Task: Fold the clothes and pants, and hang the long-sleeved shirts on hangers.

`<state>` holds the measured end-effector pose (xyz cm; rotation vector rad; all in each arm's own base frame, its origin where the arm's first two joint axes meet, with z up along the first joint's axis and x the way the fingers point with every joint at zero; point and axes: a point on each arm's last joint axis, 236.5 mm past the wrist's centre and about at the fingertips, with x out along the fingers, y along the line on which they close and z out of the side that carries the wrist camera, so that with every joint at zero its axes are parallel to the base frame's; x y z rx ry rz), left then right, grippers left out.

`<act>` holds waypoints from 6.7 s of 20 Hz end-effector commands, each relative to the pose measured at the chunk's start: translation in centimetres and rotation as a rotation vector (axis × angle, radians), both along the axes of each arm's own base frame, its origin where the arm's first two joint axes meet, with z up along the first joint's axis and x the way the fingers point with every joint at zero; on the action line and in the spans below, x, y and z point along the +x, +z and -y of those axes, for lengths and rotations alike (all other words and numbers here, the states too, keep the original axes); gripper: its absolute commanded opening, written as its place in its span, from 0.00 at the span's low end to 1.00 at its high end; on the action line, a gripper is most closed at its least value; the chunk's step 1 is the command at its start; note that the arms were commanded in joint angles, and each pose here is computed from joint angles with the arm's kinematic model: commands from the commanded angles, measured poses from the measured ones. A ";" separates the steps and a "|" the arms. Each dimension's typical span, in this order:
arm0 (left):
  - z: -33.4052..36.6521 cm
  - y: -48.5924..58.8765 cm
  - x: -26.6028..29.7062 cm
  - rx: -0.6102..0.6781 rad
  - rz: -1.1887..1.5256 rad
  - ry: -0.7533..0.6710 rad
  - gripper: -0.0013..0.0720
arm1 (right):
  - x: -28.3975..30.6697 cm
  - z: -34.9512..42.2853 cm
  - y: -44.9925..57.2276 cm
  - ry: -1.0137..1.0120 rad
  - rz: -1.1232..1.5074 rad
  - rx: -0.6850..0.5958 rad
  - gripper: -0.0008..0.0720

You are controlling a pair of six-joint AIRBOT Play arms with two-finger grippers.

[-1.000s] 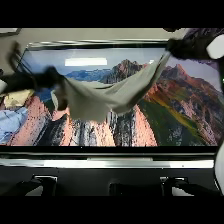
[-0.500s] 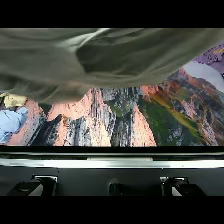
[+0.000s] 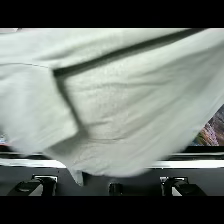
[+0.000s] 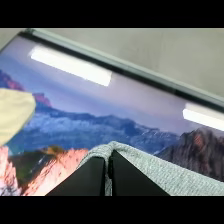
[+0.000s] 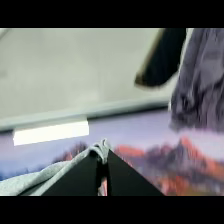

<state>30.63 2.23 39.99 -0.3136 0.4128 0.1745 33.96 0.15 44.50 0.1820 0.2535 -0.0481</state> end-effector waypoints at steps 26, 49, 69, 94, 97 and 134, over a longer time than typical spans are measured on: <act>-9.8 -29.6 13.7 -0.194 -0.740 -0.078 0.65 | 13.4 0.2 -34.5 0.347 -0.862 0.284 0.63; -7.8 -40.5 2.9 -0.424 -0.948 -0.013 0.65 | -9.1 -7.3 -55.7 0.387 -1.217 0.830 0.65; -3.8 -49.0 1.7 -0.619 -0.816 -0.206 0.71 | -6.5 -6.7 -52.9 0.314 -1.089 0.837 0.06; 1.7 -14.5 19.0 -0.207 -0.107 -0.399 0.04 | 13.8 -3.2 -16.6 0.177 -0.224 0.033 0.06; -0.6 -1.3 15.9 -0.037 0.116 -0.263 0.04 | 10.7 -1.9 -4.7 0.141 -0.026 -0.061 0.06; -0.3 -38.4 29.5 -0.033 -0.491 -0.298 0.04 | 25.2 -0.4 -41.1 0.046 -0.724 0.044 0.06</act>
